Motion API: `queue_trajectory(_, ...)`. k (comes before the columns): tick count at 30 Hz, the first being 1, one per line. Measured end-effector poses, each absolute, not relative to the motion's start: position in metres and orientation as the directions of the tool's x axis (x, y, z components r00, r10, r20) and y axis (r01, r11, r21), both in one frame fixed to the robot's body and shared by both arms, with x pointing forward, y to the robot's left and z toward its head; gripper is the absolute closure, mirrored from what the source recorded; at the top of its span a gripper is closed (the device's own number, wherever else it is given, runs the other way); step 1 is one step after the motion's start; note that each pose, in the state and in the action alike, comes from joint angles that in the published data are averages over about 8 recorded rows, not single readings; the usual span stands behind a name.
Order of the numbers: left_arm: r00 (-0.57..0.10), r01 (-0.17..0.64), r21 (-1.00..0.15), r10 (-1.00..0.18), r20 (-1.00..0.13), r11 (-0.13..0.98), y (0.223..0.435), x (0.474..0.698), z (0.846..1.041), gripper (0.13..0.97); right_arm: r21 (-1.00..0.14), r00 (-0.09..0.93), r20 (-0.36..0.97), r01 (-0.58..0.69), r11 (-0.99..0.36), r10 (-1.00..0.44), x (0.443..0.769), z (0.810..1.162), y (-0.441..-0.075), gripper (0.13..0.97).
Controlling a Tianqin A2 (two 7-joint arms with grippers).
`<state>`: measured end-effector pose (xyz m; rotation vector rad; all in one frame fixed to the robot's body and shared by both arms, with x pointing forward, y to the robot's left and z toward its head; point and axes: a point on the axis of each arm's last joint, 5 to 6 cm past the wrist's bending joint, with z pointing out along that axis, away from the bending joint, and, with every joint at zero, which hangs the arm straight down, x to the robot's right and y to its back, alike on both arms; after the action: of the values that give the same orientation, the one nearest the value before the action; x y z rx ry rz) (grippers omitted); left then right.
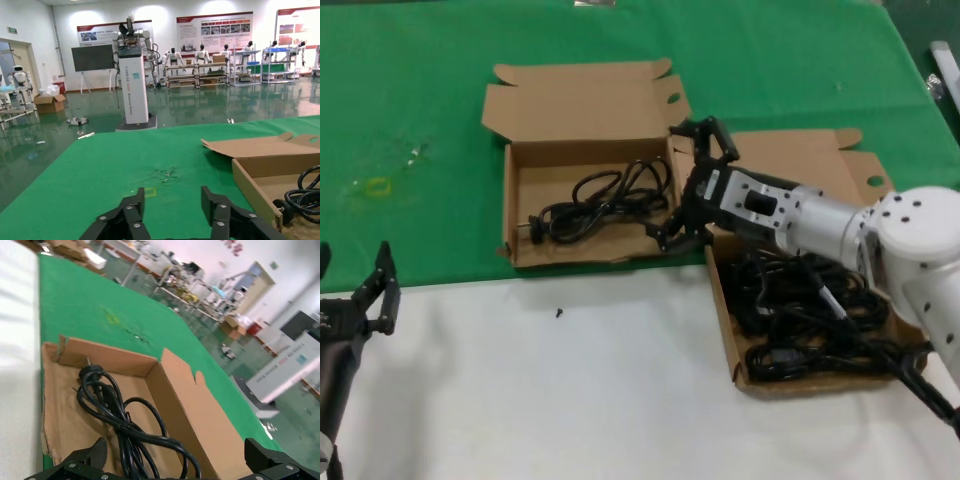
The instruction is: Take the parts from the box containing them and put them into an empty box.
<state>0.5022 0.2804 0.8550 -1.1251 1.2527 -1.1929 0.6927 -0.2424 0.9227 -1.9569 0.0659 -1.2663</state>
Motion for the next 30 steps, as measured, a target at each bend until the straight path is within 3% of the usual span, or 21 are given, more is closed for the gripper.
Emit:
queue_trajectory(7, -0.035, 0.022, -0.997, -0.997, -0.071, 0.07, 0.28, 0.502, 0.855, 0.653, -0.705, 0.477, 0.693, 0.293, -0.646, -0.541, 0.675, 0.907, -0.244, 0.13)
queue_trajectory(15, -0.035, 0.022, -0.997, -0.997, -0.071, 0.07, 0.28, 0.502, 0.855, 0.429, -0.781, 0.436, 0.615, 0.226, -0.582, -0.657, 0.653, 0.892, -0.247, 0.13)
queue_trajectory(19, -0.035, 0.022, -0.997, -0.997, -0.071, 0.07, 0.28, 0.502, 0.855, 0.429, -0.816, 0.411, 0.572, 0.195, -0.545, -0.71, 0.642, 0.885, -0.249, 0.13)
queue_trajectory(27, -0.035, 0.022, -0.997, -0.997, -0.071, 0.07, 0.28, 0.502, 0.855, 0.259, -0.876, 0.353, 0.48, 0.138, -0.463, -0.803, 0.617, 0.874, -0.253, 0.13)
queue_trajectory(30, -0.035, 0.022, -0.997, -0.997, -0.071, 0.07, 0.28, 0.502, 0.855, 0.234, -0.895, 0.328, 0.443, 0.119, -0.429, -0.834, 0.608, 0.87, -0.256, 0.13)
